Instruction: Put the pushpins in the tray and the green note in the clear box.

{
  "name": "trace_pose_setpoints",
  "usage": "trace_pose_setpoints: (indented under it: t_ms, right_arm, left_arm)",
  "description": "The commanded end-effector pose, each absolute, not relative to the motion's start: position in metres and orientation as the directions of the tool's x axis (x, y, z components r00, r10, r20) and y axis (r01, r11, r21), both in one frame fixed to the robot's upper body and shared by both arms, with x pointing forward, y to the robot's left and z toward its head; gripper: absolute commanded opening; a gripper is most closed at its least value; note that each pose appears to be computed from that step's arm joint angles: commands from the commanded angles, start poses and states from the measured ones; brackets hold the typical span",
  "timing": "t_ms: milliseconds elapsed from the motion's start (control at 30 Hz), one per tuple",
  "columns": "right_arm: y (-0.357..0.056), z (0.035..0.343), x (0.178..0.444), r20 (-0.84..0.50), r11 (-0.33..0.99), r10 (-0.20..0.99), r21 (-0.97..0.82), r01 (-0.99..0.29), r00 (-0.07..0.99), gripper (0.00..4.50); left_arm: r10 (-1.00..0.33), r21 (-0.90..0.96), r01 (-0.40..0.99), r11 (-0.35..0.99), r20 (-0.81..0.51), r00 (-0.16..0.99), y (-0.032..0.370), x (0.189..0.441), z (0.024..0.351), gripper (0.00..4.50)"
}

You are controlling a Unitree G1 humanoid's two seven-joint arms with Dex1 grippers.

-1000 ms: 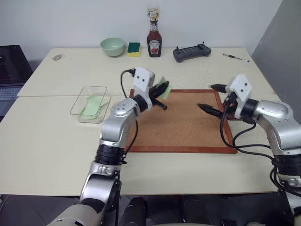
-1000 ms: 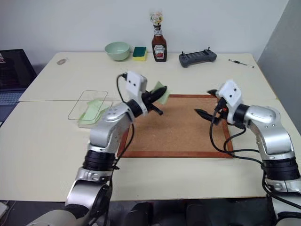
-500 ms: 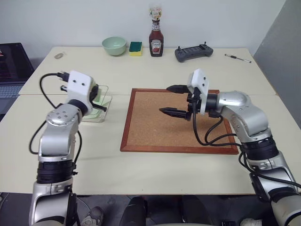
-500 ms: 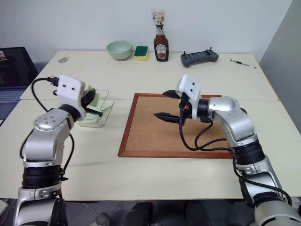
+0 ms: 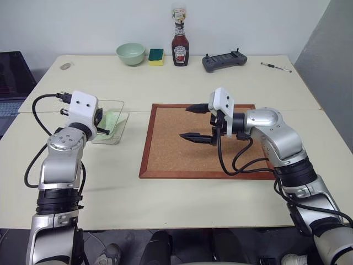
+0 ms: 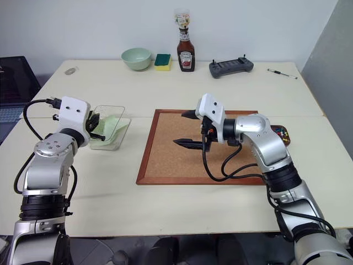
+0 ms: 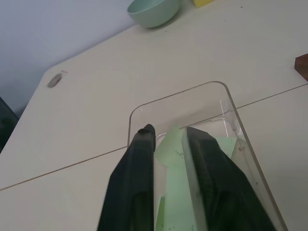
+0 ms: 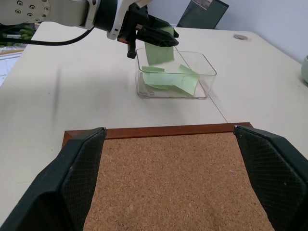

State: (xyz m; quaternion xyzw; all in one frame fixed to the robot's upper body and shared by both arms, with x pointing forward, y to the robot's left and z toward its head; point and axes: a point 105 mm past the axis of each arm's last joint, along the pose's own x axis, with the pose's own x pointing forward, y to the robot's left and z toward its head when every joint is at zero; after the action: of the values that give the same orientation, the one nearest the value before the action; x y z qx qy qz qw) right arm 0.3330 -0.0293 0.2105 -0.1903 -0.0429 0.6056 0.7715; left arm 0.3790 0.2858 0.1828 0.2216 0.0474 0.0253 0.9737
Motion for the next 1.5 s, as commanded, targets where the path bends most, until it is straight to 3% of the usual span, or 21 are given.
trace_pose_setpoints:
  t_ms: [33, 300, 367, 467, 667, 767, 967, 1167, 1500]
  right_arm:
    - [-0.029, 0.222, 0.329, -0.131, 0.197, 0.956, -0.378, -0.905, 0.263, 4.5]
    - [-0.028, 0.223, 0.329, -0.123, 0.203, 0.956, -0.379, -0.903, 0.267, 4.5]
    - [-0.029, 0.224, 0.33, -0.115, 0.213, 0.953, -0.395, -0.894, 0.279, 4.5]
    - [-0.036, 0.231, 0.337, -0.058, 0.287, 0.937, -0.439, -0.851, 0.345, 4.5]
    - [-0.072, 0.227, 0.346, 0.047, 0.494, 0.851, -0.407, -0.768, 0.523, 4.5]
    - [-0.095, 0.216, 0.344, 0.06, 0.578, 0.797, -0.364, -0.73, 0.601, 4.5]
    - [-0.134, 0.182, 0.33, 0.046, 0.711, 0.677, -0.297, -0.638, 0.734, 4.5]
    - [-0.15, 0.162, 0.32, -0.001, 0.723, 0.661, -0.264, -0.638, 0.75, 4.5]
    - [-0.156, 0.174, 0.31, -0.041, 0.638, 0.75, -0.222, -0.737, 0.661, 4.5]
  left_arm:
    - [0.075, 0.429, -0.062, 0.901, -0.013, 0.997, 0.285, 0.38, 0.201, 1.97]
    - [0.068, 0.413, -0.066, 0.908, 0.01, 0.998, 0.283, 0.381, 0.207, 3.33]
    - [0.056, 0.376, -0.088, 0.922, 0.095, 0.994, 0.279, 0.379, 0.223, 3.76]
    - [-0.049, 0.311, -0.006, 0.951, 0.169, 0.984, 0.26, 0.372, 0.242, 4.35]
    - [-0.317, 0.272, 0.272, 0.923, 0.14, 0.938, 0.199, 0.346, 0.227, 4.35]
    - [-0.328, 0.291, 0.286, 0.913, 0.108, 0.938, 0.184, 0.338, 0.211, 4.35]
    - [-0.529, 0.149, 0.52, 0.841, 0.029, 0.848, 0.143, 0.316, 0.175, 4.35]
    - [-0.647, 0.095, 0.647, 0.757, -0.036, 0.762, 0.128, 0.302, 0.154, 4.35]
    - [-0.709, 0.162, 0.713, 0.682, -0.094, 0.699, 0.135, 0.309, 0.159, 4.35]
